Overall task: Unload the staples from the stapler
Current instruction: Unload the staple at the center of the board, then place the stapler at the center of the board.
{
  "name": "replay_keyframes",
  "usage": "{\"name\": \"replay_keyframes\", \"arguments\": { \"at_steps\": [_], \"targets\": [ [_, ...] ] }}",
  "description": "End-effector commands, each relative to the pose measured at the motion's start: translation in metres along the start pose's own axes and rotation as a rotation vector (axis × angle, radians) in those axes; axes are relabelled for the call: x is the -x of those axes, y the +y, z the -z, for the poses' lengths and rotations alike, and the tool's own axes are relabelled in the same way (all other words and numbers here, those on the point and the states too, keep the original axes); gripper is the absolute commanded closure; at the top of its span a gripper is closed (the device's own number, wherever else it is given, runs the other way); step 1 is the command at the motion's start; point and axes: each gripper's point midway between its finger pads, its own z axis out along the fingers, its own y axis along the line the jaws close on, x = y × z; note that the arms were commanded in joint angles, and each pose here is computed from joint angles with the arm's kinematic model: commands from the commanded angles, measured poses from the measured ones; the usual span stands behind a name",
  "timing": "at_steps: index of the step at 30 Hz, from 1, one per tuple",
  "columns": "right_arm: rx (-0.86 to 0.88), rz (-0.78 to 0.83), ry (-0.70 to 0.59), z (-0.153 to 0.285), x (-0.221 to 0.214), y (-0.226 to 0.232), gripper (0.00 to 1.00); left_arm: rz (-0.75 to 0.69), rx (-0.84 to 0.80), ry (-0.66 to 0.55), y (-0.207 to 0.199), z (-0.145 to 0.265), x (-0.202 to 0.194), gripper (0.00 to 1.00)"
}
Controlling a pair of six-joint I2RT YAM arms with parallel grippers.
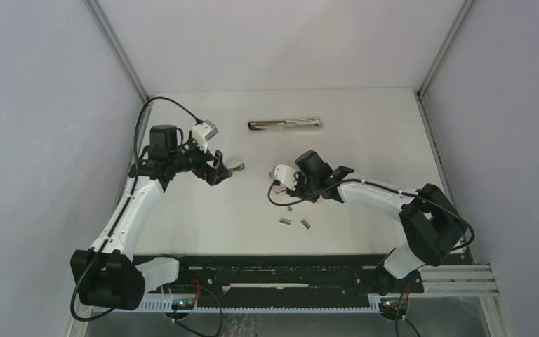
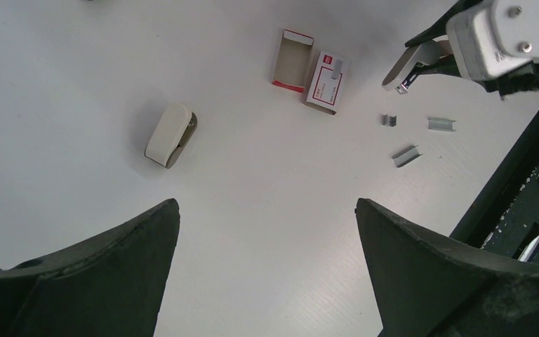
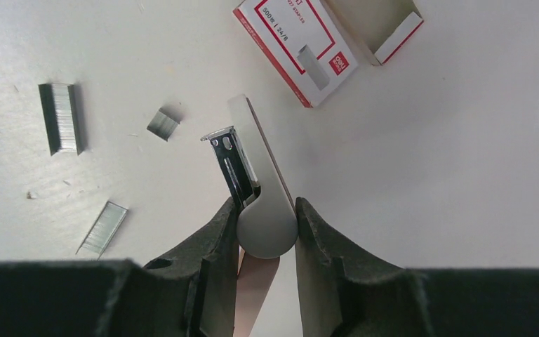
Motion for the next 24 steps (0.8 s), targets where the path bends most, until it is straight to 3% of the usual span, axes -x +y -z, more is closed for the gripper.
{"name": "replay_keyframes", "arguments": {
  "at_steps": [1, 19, 24],
  "targets": [
    [0.063, -0.121, -0.053, 0.008, 0.014, -0.014, 0.82, -0.011, -0.027, -0.032, -0.004, -0.001, 0.005, 0.00],
    [0.736, -0.764, -0.102, 0.037, 0.010, -0.034, 0.77, -0.025, -0.077, -0.025, -0.014, -0.003, 0.003, 0.00],
    [0.830, -0.915, -0.058, 0.029, 0.000, -0.033, 0.77, -0.029, -0.087, -0.021, -0.016, -0.003, 0.002, 0.00]
  ]
}}
